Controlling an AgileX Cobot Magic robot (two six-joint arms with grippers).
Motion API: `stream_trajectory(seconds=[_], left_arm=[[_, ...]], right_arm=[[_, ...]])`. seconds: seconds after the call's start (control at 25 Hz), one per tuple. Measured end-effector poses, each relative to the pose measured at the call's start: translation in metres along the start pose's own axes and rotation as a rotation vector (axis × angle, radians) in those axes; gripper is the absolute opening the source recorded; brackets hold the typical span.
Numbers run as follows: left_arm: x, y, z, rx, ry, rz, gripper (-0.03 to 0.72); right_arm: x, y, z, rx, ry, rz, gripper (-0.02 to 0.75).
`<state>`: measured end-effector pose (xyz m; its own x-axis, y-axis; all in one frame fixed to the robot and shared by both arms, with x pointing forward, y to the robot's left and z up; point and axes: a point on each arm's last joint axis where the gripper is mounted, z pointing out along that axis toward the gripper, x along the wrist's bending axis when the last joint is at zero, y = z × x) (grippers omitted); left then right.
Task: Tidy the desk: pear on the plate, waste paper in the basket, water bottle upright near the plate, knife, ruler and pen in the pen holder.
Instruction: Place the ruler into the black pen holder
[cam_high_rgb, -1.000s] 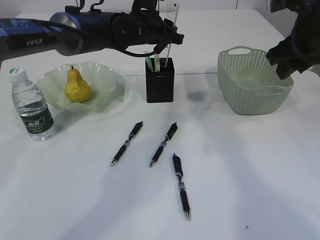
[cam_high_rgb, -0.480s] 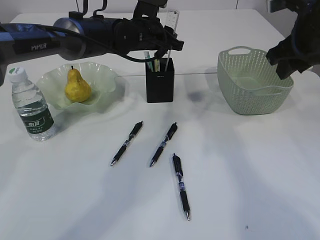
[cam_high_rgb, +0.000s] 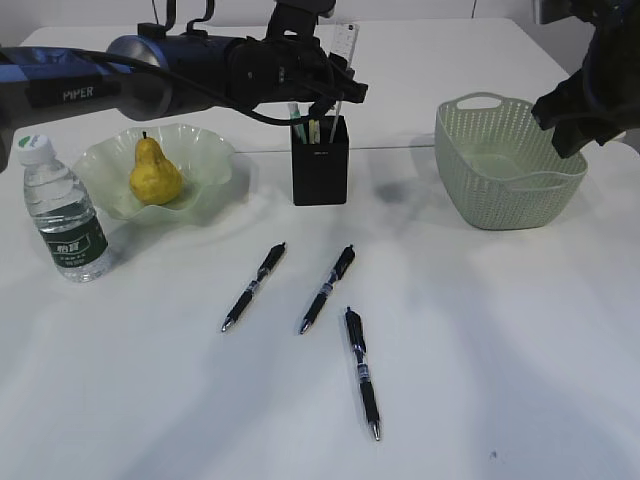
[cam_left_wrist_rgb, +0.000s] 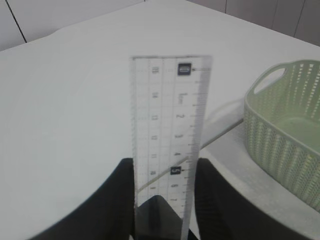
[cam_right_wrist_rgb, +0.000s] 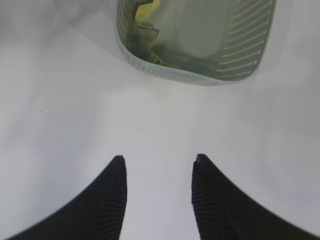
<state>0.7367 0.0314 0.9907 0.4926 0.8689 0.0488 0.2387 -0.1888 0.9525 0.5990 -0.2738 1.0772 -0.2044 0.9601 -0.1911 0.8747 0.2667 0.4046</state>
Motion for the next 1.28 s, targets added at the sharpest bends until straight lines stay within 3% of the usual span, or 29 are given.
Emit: stream_trajectory(seconds=[1.28], left_arm=[[0.0060,-0.0027,-0.0001,0.026,0.006,-0.013,0.290]], right_arm=[[0.0000,0.0000,0.0000,0.000,0.000,0.000,0.352]])
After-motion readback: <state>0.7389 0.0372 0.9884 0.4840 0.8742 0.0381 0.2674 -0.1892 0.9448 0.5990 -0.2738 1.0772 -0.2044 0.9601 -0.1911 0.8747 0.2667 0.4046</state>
